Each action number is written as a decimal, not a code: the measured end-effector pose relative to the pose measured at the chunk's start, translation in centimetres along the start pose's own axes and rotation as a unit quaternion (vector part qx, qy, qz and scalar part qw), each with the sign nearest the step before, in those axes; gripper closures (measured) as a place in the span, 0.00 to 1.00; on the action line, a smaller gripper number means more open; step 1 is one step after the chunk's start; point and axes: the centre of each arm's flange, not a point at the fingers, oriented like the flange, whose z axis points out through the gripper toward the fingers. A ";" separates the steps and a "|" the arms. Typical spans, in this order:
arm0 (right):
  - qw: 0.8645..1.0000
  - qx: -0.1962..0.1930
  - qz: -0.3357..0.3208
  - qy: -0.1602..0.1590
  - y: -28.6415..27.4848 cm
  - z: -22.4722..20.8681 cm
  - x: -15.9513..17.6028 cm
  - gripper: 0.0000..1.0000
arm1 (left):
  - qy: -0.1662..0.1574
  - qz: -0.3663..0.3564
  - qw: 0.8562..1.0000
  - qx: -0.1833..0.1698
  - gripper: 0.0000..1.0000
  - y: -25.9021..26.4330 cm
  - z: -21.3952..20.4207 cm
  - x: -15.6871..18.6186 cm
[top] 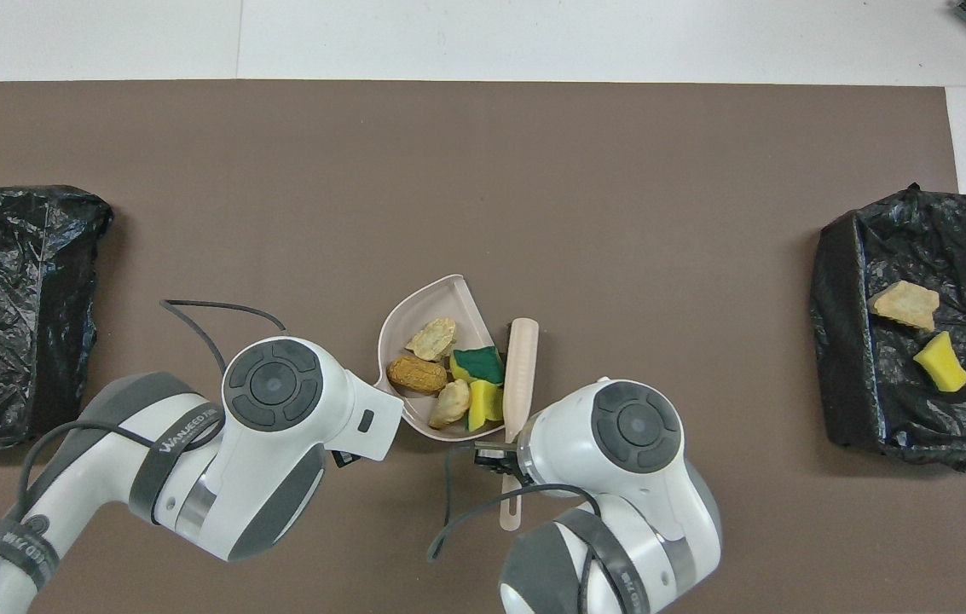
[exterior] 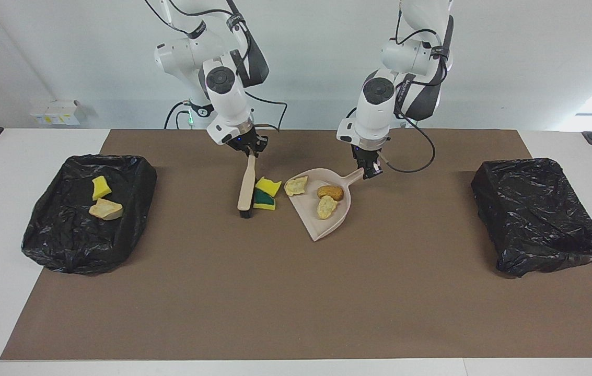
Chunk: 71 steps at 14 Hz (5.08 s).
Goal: Sweep and dump trash in bin
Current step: 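Sweep the sponges into the dustpan held by the left gripper, then carry the full dustpan to the black bag with the left gripper, then tip the dustpan into the bag while the right gripper sets down the brush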
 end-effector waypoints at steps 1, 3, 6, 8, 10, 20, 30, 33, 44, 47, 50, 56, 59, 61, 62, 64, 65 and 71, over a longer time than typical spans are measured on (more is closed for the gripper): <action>1.000 0.012 -0.004 -0.003 -1.4 -0.2 0.2 0.74 | 0.000 0.000 1.000 0.000 0.69 0.0 0.0 0.0; 0.999 0.033 -0.008 -0.007 -3.1 -0.8 0.5 0.74 | 0.000 -0.001 1.000 0.000 0.69 0.0 0.0 0.0; 0.999 0.026 -0.011 -0.026 -3.3 -1.7 0.4 0.74 | 0.001 -0.013 1.000 -0.002 0.69 -0.1 0.1 -0.1; 0.999 0.017 -0.010 -0.038 -2.4 -3.2 0.4 0.74 | 0.001 -0.035 0.999 -0.003 0.69 -0.1 0.0 -0.1; 0.999 -0.011 -0.017 -0.030 -0.5 -5.8 0.7 0.74 | 0.004 -0.054 0.999 -0.005 0.69 -0.2 0.0 -0.1; 0.993 -0.098 -0.072 0.001 4.1 -13.4 0.7 0.74 | 0.053 -0.175 0.983 -0.015 0.69 -4.5 -2.7 -3.2; 0.992 -0.085 -0.076 0.048 -5.4 -1.6 -8.2 0.74 | 0.042 -0.217 0.975 -0.039 0.69 -13.9 -11.1 -17.9; 0.991 -0.093 -0.079 0.057 -6.6 2.0 -10.0 0.74 | 0.055 -0.205 0.976 -0.041 0.69 -17.5 -13.1 -25.6; 0.986 -0.133 -0.080 0.063 -8.4 3.2 -10.4 0.13 | 0.096 -0.166 0.981 -0.038 0.69 -22.5 -15.6 -46.4; 0.985 -0.137 -0.087 0.058 -8.2 -2.6 -7.2 0.00 | 0.077 -0.130 0.988 -0.035 0.69 -24.4 -17.1 -51.7; 0.982 -0.140 -0.117 0.044 -6.1 -9.4 -3.1 0.00 | 0.057 -0.087 0.994 -0.031 0.69 -26.6 -16.5 -54.8; 0.967 -0.148 -0.206 0.034 1.7 -21.0 4.4 0.00 | -0.018 -0.015 1.000 0.014 0.69 -30.8 -16.2 -57.4; 0.958 -0.154 -0.241 0.040 7.3 -26.0 7.7 0.00 | -0.071 0.011 0.997 0.038 0.69 -32.0 -16.5 -57.0; 0.957 -0.154 -0.241 0.042 10.6 -27.6 9.3 0.00 | -0.115 0.036 0.992 0.046 0.69 -33.0 -16.7 -55.4; 0.959 -0.152 -0.233 0.045 12.0 -28.3 10.0 0.00 | -0.139 0.053 0.988 0.050 0.69 -33.5 -16.7 -54.2; 0.965 -0.148 -0.211 0.057 14.4 -30.0 10.9 0.00 | -0.186 0.089 0.977 0.054 0.69 -34.5 -16.6 -51.4; 0.967 -0.146 -0.200 0.062 15.4 -30.6 11.2 0.00 | -0.201 0.102 0.973 0.057 0.69 -35.0 -16.4 -50.3; 0.983 -0.135 -0.101 0.076 23.9 -33.2 13.3 0.00 | -0.288 0.145 0.944 0.068 0.69 -36.0 -16.3 -48.7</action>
